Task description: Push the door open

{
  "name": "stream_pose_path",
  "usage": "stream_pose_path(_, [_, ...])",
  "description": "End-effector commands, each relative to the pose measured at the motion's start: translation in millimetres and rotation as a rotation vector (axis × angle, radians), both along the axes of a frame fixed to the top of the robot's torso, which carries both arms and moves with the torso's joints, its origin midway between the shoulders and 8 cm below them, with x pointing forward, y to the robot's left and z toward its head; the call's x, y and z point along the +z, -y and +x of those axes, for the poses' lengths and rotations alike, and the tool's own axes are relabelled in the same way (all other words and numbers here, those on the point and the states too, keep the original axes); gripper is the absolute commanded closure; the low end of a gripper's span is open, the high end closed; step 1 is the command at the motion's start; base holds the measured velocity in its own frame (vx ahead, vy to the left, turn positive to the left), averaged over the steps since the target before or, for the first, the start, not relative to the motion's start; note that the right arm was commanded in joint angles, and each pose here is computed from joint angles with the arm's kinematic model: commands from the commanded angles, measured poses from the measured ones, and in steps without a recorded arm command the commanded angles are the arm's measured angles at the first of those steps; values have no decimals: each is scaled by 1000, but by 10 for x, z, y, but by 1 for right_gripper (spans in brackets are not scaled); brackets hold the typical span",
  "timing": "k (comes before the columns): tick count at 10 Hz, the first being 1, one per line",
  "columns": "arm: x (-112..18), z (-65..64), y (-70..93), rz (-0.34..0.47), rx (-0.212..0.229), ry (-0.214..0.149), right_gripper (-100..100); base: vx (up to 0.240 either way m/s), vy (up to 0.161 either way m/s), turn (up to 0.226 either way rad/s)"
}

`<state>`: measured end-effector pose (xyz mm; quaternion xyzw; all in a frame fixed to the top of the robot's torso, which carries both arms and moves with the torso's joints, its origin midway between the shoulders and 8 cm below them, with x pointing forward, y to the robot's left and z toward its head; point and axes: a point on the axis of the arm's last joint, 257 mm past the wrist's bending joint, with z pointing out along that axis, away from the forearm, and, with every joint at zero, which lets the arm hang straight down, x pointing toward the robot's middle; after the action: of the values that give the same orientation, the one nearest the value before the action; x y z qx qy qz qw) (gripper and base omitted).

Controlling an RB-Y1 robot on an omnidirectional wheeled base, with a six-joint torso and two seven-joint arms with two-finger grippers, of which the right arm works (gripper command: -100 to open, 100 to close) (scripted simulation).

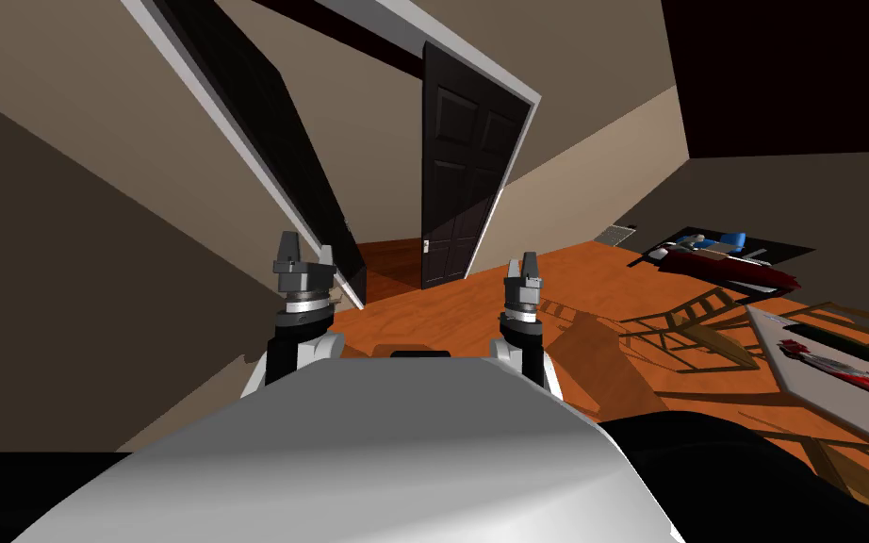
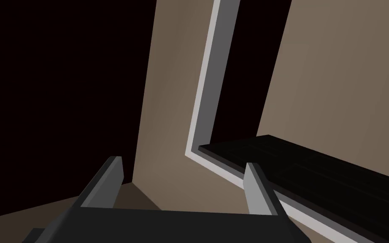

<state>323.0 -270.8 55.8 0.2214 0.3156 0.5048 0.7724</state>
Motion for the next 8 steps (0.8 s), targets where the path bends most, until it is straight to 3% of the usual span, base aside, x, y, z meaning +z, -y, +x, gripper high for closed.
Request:
stream_pose_path(1, [-87, 65, -42, 11, 21, -14, -100, 93, 12, -39])
stream_pose_path(8, [-444, 309, -240, 55, 106, -71, -100, 148, 5, -39])
